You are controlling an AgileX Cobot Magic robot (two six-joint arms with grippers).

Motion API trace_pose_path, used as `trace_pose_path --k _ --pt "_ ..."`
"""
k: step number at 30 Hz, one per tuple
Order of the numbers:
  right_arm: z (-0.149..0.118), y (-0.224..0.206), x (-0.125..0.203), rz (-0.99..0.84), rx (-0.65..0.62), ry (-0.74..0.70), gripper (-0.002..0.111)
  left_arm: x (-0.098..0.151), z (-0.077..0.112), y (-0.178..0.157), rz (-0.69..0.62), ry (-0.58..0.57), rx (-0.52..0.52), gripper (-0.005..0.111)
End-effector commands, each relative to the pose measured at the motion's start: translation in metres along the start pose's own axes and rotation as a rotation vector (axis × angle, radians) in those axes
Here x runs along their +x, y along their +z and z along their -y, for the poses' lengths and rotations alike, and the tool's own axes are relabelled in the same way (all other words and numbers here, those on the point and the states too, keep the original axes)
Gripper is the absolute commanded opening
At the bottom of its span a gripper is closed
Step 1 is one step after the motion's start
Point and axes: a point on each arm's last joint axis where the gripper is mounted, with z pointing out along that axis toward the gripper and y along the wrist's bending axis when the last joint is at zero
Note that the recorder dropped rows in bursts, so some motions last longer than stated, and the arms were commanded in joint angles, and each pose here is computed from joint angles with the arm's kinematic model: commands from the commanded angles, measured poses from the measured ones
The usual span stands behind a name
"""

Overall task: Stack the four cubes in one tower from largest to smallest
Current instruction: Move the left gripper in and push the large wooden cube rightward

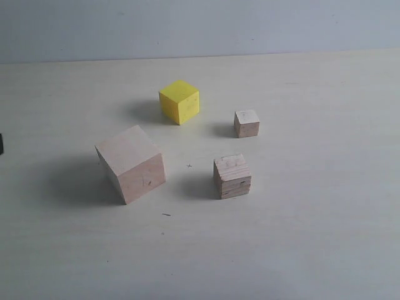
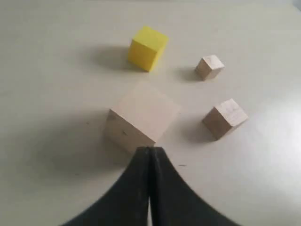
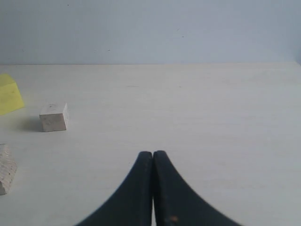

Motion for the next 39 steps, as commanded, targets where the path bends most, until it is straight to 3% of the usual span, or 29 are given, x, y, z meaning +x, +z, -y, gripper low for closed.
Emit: trace_pose_path --k 1,14,25,39 --pt "0.000 0.000 0.001 0.007 0.005 0.004 0.000 -0.004 0.001 0.015 -0.027 -0.072 0.039 0.000" --pt "0.000 0.000 0.001 0.007 0.005 0.004 0.000 -0.002 -0.001 0.024 -0.085 -0.098 0.035 0.000" --pt "0.000 0.000 0.001 0.007 0.005 0.004 0.000 0.019 -0.018 0.078 -0.360 -0.211 -0.013 0.000" --pt "0.000 0.000 0.001 0.009 0.006 0.003 0.000 0.037 -0.047 0.136 -0.427 -0.393 -0.179 0.000"
